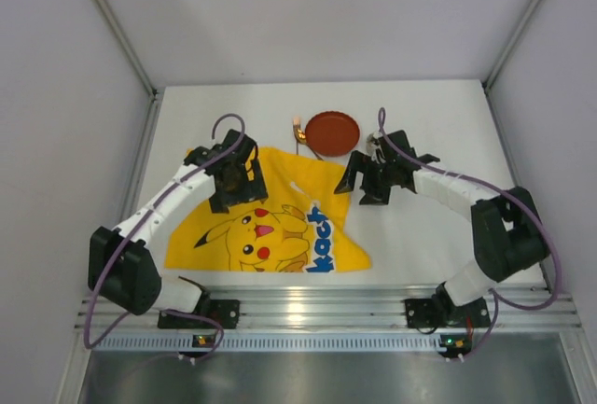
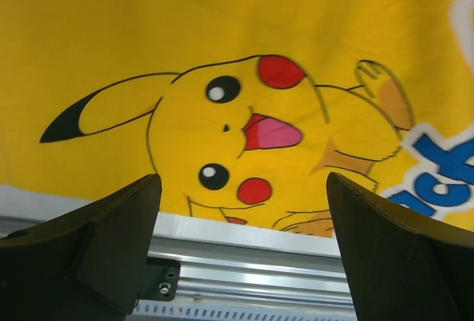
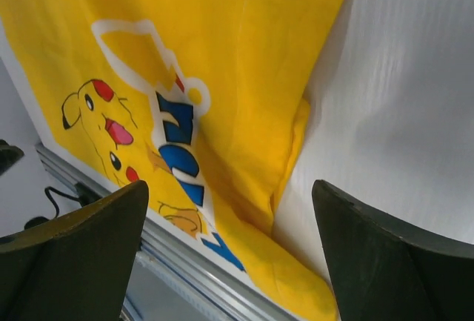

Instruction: Set the dinner table for one person

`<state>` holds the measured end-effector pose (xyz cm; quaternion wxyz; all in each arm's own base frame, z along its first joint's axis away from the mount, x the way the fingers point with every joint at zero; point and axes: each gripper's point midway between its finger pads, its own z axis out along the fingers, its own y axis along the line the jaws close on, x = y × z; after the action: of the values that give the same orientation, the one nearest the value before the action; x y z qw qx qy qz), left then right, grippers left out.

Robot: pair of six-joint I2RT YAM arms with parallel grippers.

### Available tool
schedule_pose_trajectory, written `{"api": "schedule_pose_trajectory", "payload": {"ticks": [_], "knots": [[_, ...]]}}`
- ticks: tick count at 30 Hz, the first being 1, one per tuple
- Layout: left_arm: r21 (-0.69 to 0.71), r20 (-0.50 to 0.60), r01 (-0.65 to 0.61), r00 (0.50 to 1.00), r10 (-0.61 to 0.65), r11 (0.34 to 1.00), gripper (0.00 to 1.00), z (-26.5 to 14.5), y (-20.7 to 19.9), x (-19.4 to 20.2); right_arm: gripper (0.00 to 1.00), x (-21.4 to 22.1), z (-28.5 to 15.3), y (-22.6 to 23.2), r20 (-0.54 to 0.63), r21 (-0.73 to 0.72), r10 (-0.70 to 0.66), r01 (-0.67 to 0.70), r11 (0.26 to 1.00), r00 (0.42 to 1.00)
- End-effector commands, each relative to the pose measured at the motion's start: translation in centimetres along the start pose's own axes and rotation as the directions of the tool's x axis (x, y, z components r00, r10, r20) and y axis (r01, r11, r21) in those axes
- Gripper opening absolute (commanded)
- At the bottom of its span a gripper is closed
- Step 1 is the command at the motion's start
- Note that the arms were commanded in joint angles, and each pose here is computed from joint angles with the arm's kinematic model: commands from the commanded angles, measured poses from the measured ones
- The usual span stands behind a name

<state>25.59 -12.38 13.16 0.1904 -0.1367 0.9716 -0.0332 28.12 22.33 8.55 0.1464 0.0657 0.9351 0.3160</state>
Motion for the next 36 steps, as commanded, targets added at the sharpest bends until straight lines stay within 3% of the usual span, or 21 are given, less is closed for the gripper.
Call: {"api": "schedule_pose_trajectory", "payload": {"ticks": [1, 6, 12, 14, 15, 16, 17, 23, 25, 29, 31, 33, 34, 35, 36], "knots": [[-0.038, 0.016, 0.030, 0.999, -0.029, 0.999, 0.98, 0.7, 3.5, 0.6, 0.92, -3.4, 2.0, 2.1, 0.060, -0.077, 0.018, -0.013, 0.997, 0.998], [-0.052, -0.032, 0.120, 0.992, -0.122, 0.991, 0.98, 2.5, 7.0, 2.4, 0.81, -3.0, 5.1, 0.6, 0.028, -0.037, 0.053, -0.052, 0.998, 0.998], [-0.086, -0.036, 0.171, 0.984, -0.175, 0.981, 0.96, 3.7, 8.4, 1.8, 0.70, -2.4, 7.5, 0.8, -0.007, -0.003, 0.053, -0.053, 0.999, 0.999], [-0.102, -0.074, 0.191, 0.977, -0.199, 0.976, 0.93, 4.6, 8.8, 2.2, 0.60, -2.4, 8.0, 1.1, -0.010, 0.000, 0.048, -0.048, 0.999, 0.999], [-0.112, -0.086, 0.212, 0.971, -0.222, 0.971, 0.91, 4.9, 9.2, 2.1, 0.48, -2.4, 8.1, 1.2, -0.012, 0.000, 0.049, -0.049, 0.999, 0.999], [-0.121, -0.115, 0.219, 0.966, -0.233, 0.968, 0.88, 5.5, 9.3, 2.5, 0.42, -2.5, 8.1, 1.2, -0.009, 0.003, 0.048, -0.048, 0.999, 0.999], [-0.127, -0.131, 0.237, 0.959, -0.253, 0.963, 0.80, 5.9, 9.4, 2.7, 0.34, -2.5, 8.0, 1.2, -0.007, 0.010, 0.046, -0.046, 0.999, 0.999], [-0.127, -0.268, 0.229, 0.929, -0.256, 0.965, 0.66, 9.9, 8.7, 4.2, 0.13, -4.6, 3.6, -1.5, 0.068, 0.158, -0.008, -0.003, 0.987, 0.998], [-0.148, -0.312, 0.230, 0.912, -0.266, 0.962, 0.65, 10.9, 8.7, 4.9, 0.11, -6.8, 0.6, -3.1, 0.143, 0.219, -0.031, -0.001, 0.976, 0.989], [-0.172, -0.345, 0.251, 0.890, -0.297, 0.952, 0.66, 10.9, 8.7, 5.9, 0.07, -8.4, -3.5, -6.4, 0.168, 0.302, -0.013, -0.038, 0.953, 0.986], [-0.166, -0.355, 0.259, 0.885, -0.303, 0.952, 0.66, 10.8, 8.6, 6.1, 0.08, -9.5, -4.5, -7.2, 0.178, 0.324, -0.041, -0.019, 0.946, 0.983], [-0.149, -0.373, 0.268, 0.876, -0.305, 0.952, 0.66, 10.6, 8.1, 6.5, 0.19, -10.0, -4.7, -7.3, 0.172, 0.338, -0.065, 0.003, 0.941, 0.983], [-0.142, -0.382, 0.276, 0.871, -0.310, 0.951, 0.66, 10.5, 7.8, 6.7, 0.38, -9.9, -4.4, -7.7, 0.156, 0.348, -0.076, 0.017, 0.937, 0.985], [-0.130, -0.389, 0.286, 0.866, -0.314, 0.949, 0.66, 10.4, 7.5, 6.8, 0.38, -9.9, -4.3, -7.9, 0.149, 0.355, -0.077, 0.019, 0.935, 0.986], [-0.123, -0.401, 0.284, 0.863, -0.309, 0.951, 0.66, 10.1, 7.2, 7.2, 0.68, -10.0, -4.3, -7.9, 0.144, 0.360, -0.077, 0.021, 0.933, 0.987]]}}
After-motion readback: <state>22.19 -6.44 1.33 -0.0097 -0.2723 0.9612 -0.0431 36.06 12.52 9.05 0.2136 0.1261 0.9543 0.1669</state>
